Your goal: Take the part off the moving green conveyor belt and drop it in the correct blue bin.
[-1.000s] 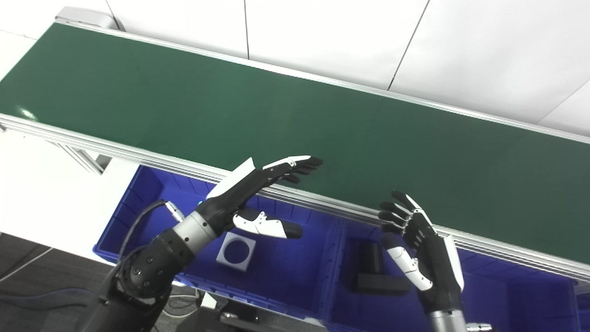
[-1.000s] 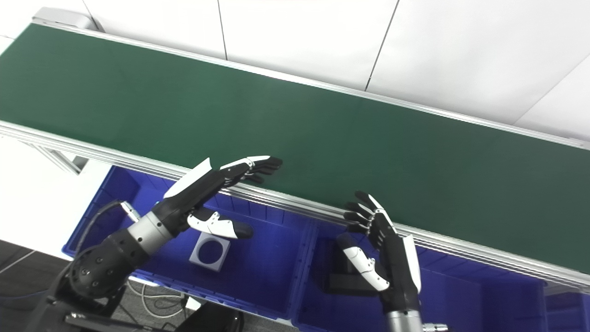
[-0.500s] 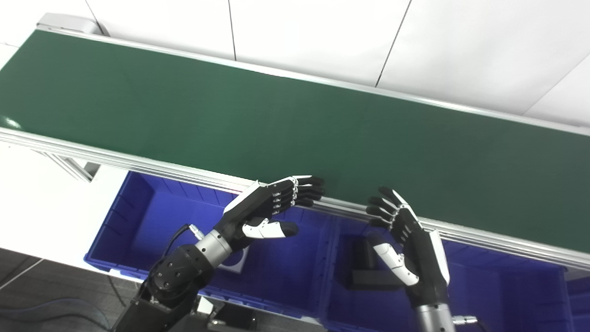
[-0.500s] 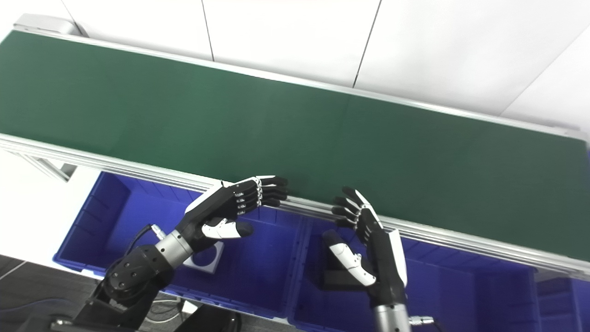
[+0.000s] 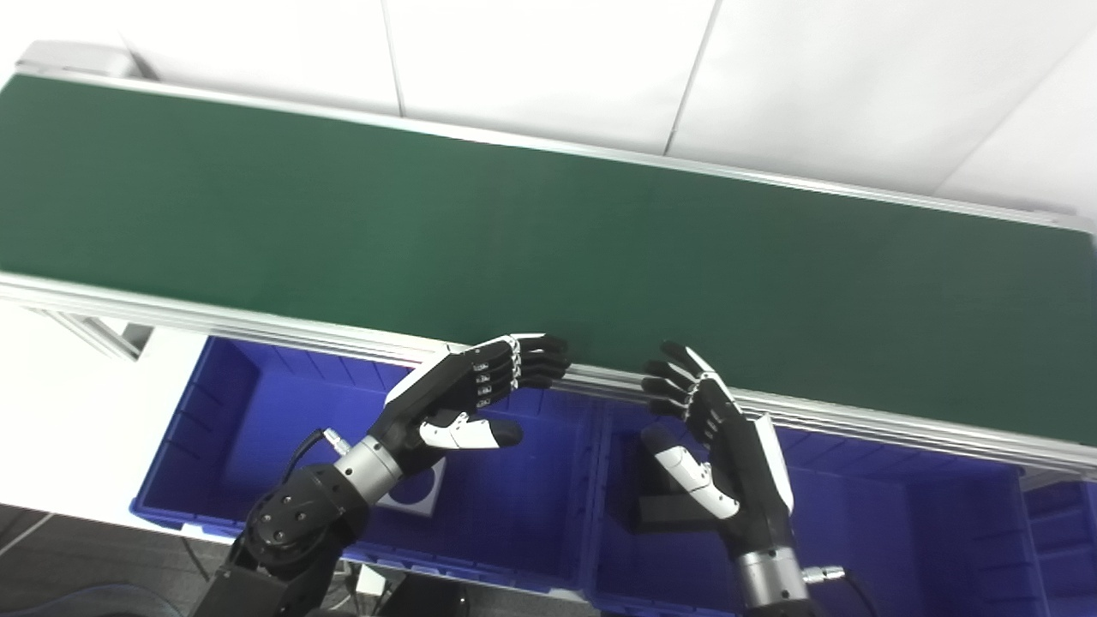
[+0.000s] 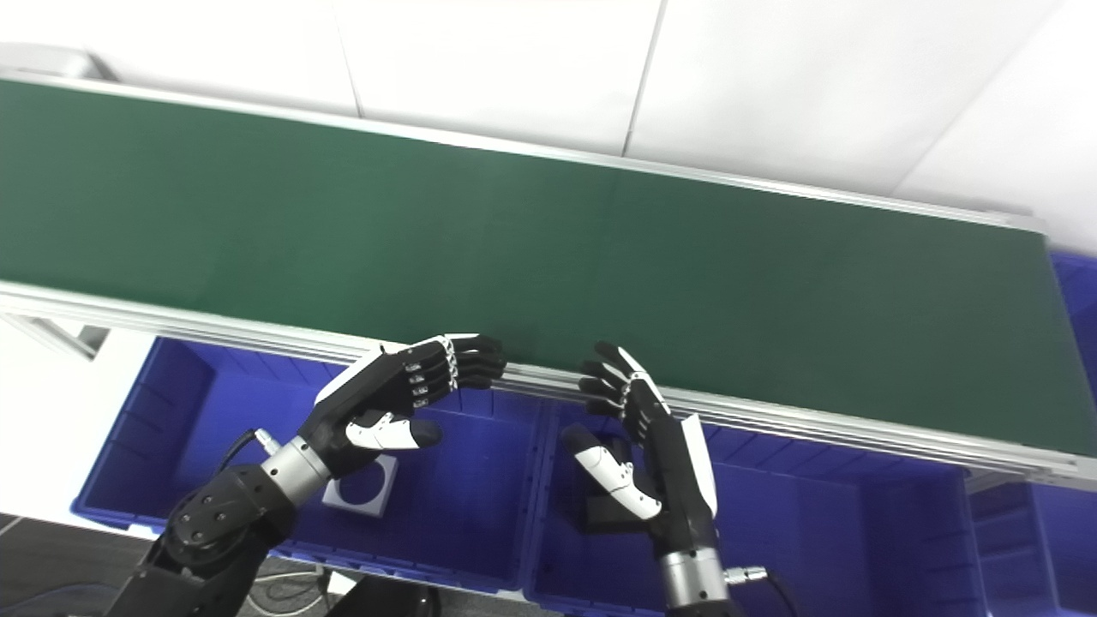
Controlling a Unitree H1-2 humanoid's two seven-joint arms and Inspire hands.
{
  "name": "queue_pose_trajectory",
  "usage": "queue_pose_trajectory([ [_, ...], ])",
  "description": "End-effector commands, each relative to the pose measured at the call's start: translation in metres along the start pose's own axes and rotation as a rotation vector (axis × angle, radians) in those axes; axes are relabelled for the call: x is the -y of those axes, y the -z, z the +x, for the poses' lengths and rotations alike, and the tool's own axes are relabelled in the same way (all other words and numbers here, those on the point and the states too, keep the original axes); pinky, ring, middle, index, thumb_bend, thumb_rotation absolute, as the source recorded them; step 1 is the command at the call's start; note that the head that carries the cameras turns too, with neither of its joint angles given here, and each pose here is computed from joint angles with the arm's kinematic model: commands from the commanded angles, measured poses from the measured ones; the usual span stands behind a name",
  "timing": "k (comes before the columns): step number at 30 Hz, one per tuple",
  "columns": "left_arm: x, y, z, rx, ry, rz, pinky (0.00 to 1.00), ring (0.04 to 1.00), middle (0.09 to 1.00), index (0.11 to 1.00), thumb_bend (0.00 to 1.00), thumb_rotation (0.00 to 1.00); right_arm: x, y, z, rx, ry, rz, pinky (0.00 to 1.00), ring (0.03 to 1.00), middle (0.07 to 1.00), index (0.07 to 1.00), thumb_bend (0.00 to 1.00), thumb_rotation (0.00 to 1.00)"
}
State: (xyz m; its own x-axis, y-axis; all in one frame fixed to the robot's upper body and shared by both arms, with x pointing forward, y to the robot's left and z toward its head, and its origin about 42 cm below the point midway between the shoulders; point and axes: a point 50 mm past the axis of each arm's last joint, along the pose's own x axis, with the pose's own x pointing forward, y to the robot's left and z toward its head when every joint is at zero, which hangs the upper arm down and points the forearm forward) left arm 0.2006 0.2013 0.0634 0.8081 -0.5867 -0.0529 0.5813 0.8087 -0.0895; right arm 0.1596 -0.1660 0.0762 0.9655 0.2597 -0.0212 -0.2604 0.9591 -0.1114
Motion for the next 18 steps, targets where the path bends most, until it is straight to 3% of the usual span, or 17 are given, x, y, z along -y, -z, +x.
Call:
queue_pose_trajectory([
  [1, -0.005, -0.011, 0.004, 0.054, 0.013, 0.024, 0.83, 0.819, 0.805, 0.804, 0.96, 0.46, -0.002, -0.011, 0.006, 0.095, 0.016, 0.001, 0.70, 0.772, 0.800, 0.876, 0.71, 0.61],
  [18, -0.020, -0.008, -0.002, 0.061, 0.010, 0.016, 0.85, 0.827, 0.811, 0.809, 0.95, 0.41, -0.012, -0.008, 0.010, 0.084, 0.020, 0.012, 0.70, 0.775, 0.811, 0.878, 0.71, 0.58],
])
